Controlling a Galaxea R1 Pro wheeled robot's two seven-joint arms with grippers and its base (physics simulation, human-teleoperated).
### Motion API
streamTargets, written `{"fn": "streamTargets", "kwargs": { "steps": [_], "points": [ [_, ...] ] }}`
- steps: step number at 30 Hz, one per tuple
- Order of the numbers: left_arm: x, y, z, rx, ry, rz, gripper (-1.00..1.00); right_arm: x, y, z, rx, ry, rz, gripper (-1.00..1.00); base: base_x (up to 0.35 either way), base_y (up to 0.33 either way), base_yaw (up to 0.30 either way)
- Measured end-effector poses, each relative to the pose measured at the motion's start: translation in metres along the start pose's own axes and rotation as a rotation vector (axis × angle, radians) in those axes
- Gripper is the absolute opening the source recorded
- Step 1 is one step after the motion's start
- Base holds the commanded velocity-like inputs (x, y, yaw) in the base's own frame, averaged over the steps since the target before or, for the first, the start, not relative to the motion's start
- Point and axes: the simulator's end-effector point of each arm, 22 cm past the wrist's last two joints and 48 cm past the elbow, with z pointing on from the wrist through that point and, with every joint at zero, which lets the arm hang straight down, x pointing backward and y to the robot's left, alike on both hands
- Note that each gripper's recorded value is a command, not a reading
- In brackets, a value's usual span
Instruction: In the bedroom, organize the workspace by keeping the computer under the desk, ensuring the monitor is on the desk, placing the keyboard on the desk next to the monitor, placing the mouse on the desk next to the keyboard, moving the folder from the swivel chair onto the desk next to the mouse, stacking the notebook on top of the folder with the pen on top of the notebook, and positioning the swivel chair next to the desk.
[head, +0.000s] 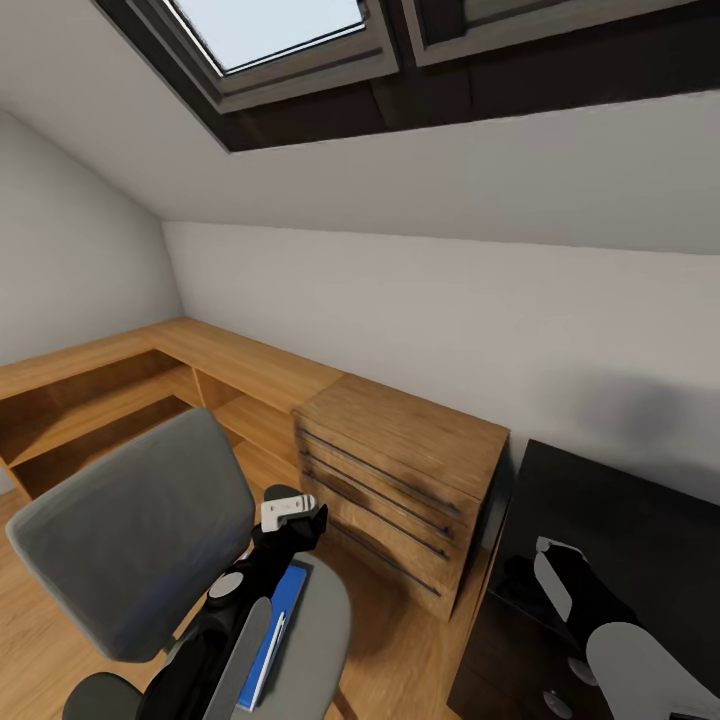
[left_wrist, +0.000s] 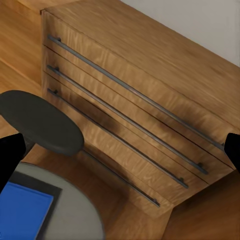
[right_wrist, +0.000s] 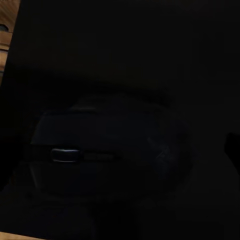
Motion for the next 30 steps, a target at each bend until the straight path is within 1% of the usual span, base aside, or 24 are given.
{"fn": "streamTargets", "kwargs": {
  "steps": [11, 14, 16, 18, 19, 21, 22, 23, 24, 30],
  "points": [
    [-0.009, -0.002, -0.007, -0.003, 0.001, 0.002, 1.00, -0.007, -0.002, -0.012, -0.001, -0.009, 0.003, 1.00, 0.000, 0.000, 0.000],
    [-0.011, -0.003, -0.008, -0.004, 0.002, 0.002, 1.00, -0.024, 0.000, -0.021, -0.008, -0.045, 0.008, 1.00, 0.000, 0.000, 0.000],
    [-0.013, -0.003, -0.010, -0.004, 0.003, 0.003, 1.00, -0.041, 0.003, -0.030, -0.017, -0.085, 0.013, 1.00, 0.000, 0.000, 0.000],
    [-0.015, -0.004, -0.011, -0.004, 0.003, 0.003, 1.00, -0.059, 0.007, -0.041, -0.027, -0.125, 0.018, 1.00, 0.000, 0.000, 0.000],
    [-0.015, -0.004, -0.012, -0.004, 0.003, 0.003, 1.00, -0.072, 0.009, -0.049, -0.034, -0.156, 0.021, 1.00, 0.000, 0.000, 0.000],
    [-0.017, -0.005, -0.013, -0.004, 0.003, 0.003, 1.00, -0.085, 0.011, -0.059, -0.043, -0.186, 0.025, 1.00, 0.000, 0.000, 0.000],
    [-0.018, -0.005, -0.014, -0.004, 0.003, 0.003, 1.00, -0.096, 0.014, -0.067, -0.052, -0.210, 0.028, 1.00, 0.000, 0.000, 0.000],
    [-0.018, -0.006, -0.014, -0.004, 0.004, 0.003, 1.00, -0.100, 0.015, -0.072, -0.057, -0.218, 0.028, 1.00, 0.000, 0.000, 0.000],
    [-0.014, -0.005, -0.014, -0.004, 0.023, 0.007, 1.00, -0.097, 0.025, -0.083, -0.082, -0.222, 0.023, 1.00, 0.000, 0.000, 0.000],
    [-0.012, -0.001, -0.014, -0.008, 0.033, 0.017, 1.00, -0.095, 0.030, -0.086, -0.091, -0.221, 0.021, 1.00, 0.000, 0.000, 0.000]
  ]
}}
